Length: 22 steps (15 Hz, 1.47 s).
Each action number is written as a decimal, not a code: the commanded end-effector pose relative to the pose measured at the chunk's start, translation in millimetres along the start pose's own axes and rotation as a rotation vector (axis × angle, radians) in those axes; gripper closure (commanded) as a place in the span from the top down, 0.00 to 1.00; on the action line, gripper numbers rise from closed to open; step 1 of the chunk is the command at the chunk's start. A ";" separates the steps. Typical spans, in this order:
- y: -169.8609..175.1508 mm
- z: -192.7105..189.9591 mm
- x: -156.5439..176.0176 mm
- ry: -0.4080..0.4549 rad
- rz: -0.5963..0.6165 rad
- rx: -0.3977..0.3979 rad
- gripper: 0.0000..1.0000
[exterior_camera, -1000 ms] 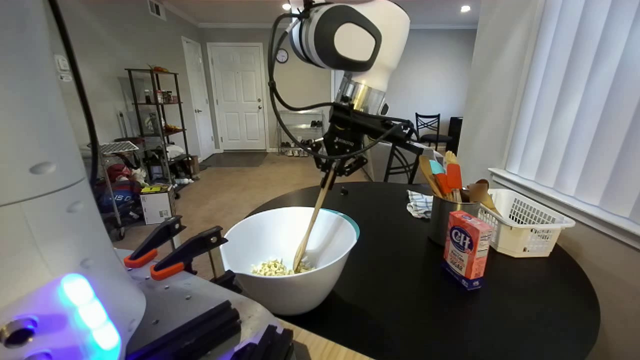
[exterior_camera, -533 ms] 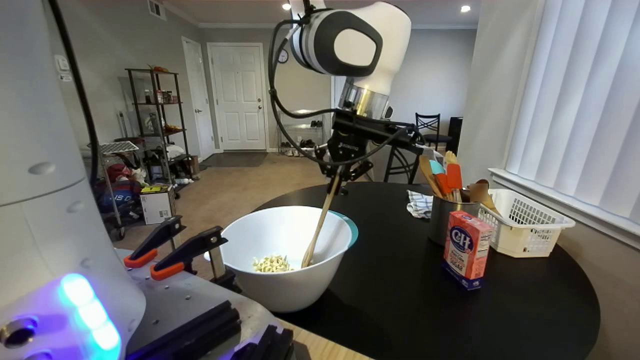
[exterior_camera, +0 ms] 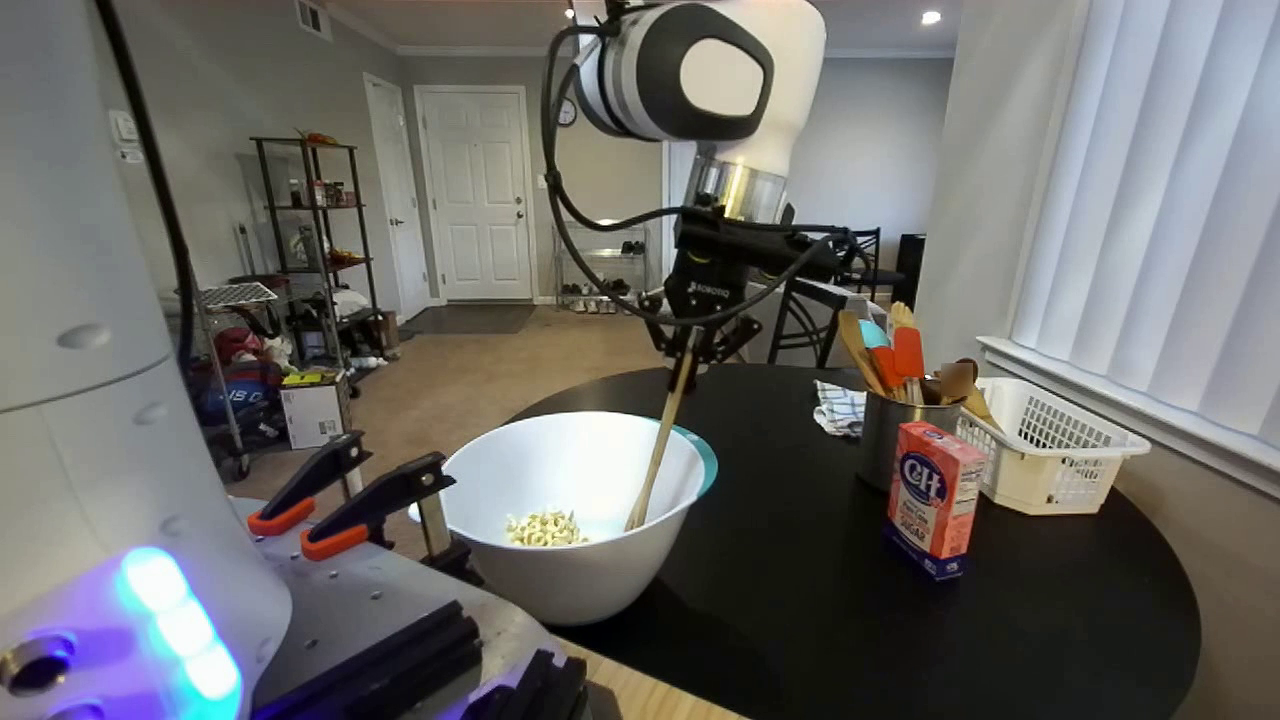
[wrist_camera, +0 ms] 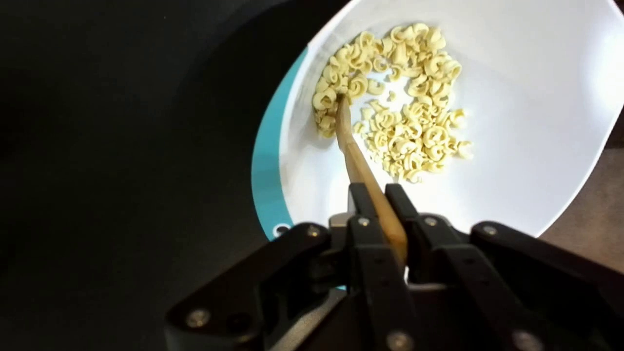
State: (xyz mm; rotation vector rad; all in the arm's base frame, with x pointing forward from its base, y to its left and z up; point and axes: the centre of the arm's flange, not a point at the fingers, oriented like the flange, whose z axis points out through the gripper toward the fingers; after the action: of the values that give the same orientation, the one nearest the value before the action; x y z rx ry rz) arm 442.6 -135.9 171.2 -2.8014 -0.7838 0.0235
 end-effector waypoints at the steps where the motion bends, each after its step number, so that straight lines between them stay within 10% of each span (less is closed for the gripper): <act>1: -5.0 -0.9 -14.5 -0.101 0.000 -0.039 0.05; 13: -30.2 10.6 -16.0 -0.254 -0.031 0.229 0.05; 22: -44.7 5.7 16.0 -0.198 -0.115 0.206 0.05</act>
State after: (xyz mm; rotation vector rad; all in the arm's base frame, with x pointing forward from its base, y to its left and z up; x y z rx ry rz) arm 427.7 -100.1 169.4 -2.6095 -0.8772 0.3860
